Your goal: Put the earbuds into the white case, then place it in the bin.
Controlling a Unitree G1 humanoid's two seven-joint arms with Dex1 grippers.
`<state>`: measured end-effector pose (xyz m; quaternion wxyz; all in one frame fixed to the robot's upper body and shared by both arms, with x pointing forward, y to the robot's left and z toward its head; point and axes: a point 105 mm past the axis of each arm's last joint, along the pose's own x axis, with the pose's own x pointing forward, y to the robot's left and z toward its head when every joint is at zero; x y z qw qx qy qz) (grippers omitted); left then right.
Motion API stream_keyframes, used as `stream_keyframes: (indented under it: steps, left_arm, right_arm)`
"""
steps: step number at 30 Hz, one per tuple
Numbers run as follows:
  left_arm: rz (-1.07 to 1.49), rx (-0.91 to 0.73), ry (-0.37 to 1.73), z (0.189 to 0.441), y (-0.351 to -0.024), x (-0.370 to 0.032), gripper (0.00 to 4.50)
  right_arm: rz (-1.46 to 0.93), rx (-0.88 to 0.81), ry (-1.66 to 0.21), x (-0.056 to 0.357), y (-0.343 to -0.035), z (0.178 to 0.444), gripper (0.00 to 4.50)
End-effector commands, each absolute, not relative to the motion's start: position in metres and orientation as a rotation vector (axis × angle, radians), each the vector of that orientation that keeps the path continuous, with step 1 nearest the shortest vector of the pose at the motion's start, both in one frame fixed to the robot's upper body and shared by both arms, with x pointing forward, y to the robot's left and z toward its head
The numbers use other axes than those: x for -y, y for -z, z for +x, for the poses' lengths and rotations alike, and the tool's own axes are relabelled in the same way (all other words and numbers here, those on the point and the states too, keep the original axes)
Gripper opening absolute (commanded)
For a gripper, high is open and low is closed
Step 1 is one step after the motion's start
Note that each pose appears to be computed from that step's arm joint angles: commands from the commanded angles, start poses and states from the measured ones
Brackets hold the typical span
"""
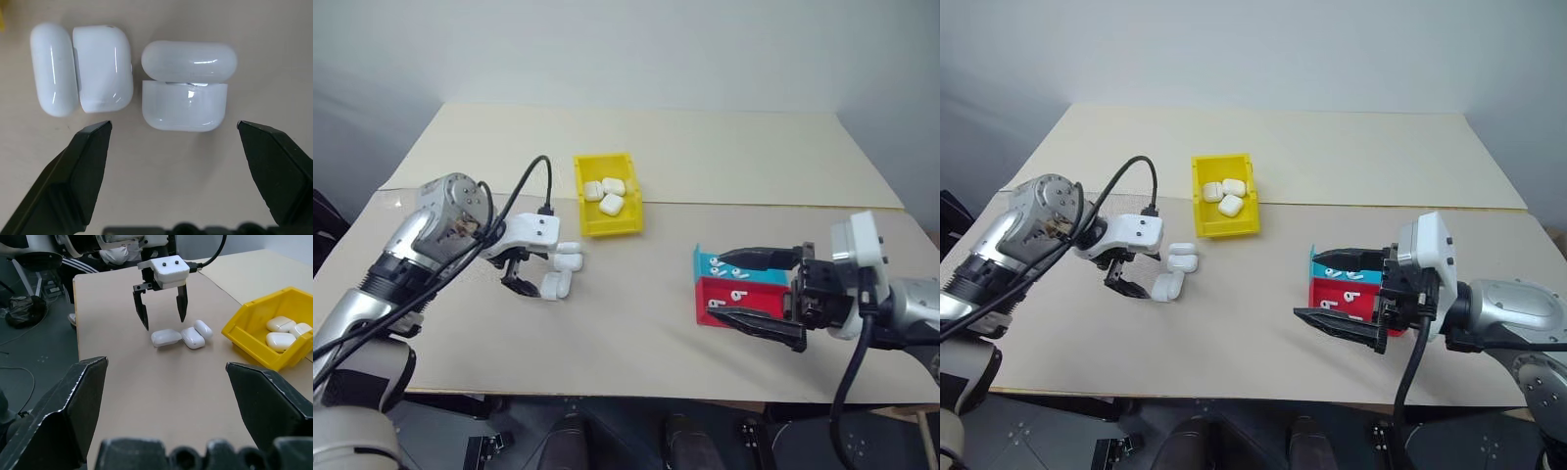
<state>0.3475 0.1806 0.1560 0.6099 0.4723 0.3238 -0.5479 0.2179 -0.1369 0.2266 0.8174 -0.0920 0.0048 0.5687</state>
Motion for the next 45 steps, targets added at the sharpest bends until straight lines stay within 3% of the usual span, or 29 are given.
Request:
stream_keyframes:
  steps: [1, 29, 31, 38, 41, 44, 45]
  left_arm:
    - [1.123, -0.718, 1.274, 0.349, -0.163, -0.176, 4.46]
    - [1.152, -0.805, 1.294, 0.334, -0.134, -0.169, 4.46]
    - [1.153, -0.803, 1.299, 0.332, -0.133, -0.169, 4.07]
    - [1.174, -0.809, 1.286, 0.332, -0.129, -0.171, 4.07]
    - [1.180, -0.815, 1.285, 0.332, -0.128, -0.172, 3.57]
    - [1.182, -0.815, 1.273, 0.332, -0.127, -0.174, 2.80]
    - [1.179, -0.812, 1.266, 0.333, -0.127, -0.175, 2.80]
  right_arm:
    - [-0.220, 0.039, -1.218, 0.135, -0.236, 0.213, 4.50]
    - [-0.216, 0.045, -1.208, 0.134, -0.235, 0.210, 4.50]
    - [-0.215, 0.046, -1.207, 0.134, -0.235, 0.210, 4.50]
    - [-0.212, 0.048, -1.210, 0.134, -0.235, 0.209, 4.50]
    - [-0.213, 0.048, -1.212, 0.135, -0.236, 0.208, 4.50]
    - [-0.212, 0.048, -1.212, 0.134, -0.236, 0.208, 4.50]
    - [-0.213, 0.048, -1.212, 0.134, -0.235, 0.209, 4.50]
